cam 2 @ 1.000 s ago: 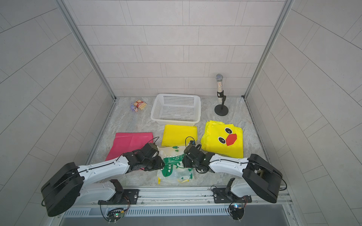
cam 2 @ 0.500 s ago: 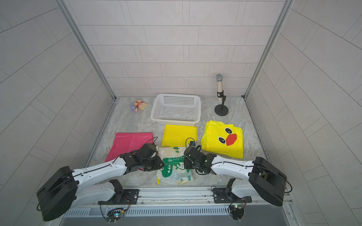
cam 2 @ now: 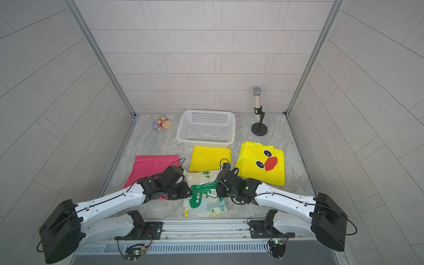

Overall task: Put the folded raincoat in the basket
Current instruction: Pick up the raincoat from the center of the board, then place the raincoat in the basket.

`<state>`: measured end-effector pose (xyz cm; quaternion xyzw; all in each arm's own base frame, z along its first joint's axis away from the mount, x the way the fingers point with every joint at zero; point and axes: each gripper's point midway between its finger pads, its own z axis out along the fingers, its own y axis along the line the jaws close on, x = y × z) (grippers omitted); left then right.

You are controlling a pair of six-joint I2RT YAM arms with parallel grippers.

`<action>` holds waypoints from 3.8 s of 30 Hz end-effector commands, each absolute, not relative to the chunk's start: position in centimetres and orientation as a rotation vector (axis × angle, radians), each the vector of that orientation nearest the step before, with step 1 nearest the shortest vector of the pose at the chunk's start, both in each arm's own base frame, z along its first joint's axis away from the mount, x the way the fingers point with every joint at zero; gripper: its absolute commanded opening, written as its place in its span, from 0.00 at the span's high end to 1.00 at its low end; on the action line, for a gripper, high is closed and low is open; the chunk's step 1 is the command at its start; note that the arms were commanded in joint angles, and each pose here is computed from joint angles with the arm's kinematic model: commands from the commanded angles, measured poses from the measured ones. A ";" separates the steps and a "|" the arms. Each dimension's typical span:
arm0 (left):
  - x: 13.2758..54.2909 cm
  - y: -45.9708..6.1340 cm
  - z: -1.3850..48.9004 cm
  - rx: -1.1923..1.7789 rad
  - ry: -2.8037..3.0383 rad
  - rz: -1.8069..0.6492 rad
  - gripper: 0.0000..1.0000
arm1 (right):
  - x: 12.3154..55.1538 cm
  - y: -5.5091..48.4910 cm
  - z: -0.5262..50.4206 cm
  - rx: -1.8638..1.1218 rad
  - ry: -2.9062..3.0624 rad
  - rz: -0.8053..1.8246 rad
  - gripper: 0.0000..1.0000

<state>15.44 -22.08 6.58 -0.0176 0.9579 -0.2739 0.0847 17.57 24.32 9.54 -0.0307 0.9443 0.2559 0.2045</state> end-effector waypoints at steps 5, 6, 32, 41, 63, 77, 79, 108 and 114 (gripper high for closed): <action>16.6 -22.5 10.9 0.011 2.768 -0.829 1.00 | 18.0 23.8 12.8 -0.135 2.556 0.696 1.00; 16.8 -22.5 11.2 0.008 2.756 -0.829 1.00 | 18.0 23.8 13.0 -0.134 2.548 0.697 1.00; 24.1 -22.9 18.0 0.057 2.636 -0.800 1.00 | 24.1 24.2 19.6 -0.121 2.420 0.799 1.00; 26.9 -23.6 19.6 0.138 2.626 -0.749 1.00 | 27.2 25.0 20.9 -0.102 2.407 0.851 1.00; 39.4 -22.4 23.8 0.051 2.543 -0.782 1.00 | 39.7 26.2 23.7 -0.056 2.371 0.946 1.00; 48.9 -23.3 23.3 -0.012 2.516 -0.803 1.00 | 48.6 24.8 22.8 0.034 2.351 0.956 1.00; 50.3 -23.1 22.7 -0.033 2.518 -0.795 1.00 | 49.9 24.3 22.4 0.054 2.348 0.947 1.00; 57.6 -21.6 20.5 -0.068 2.499 -0.642 0.00 | 56.6 22.8 18.7 0.100 2.371 0.949 0.38; 56.3 -21.3 24.7 -0.055 2.437 -0.657 0.00 | 55.3 21.8 22.4 0.092 2.335 0.910 0.35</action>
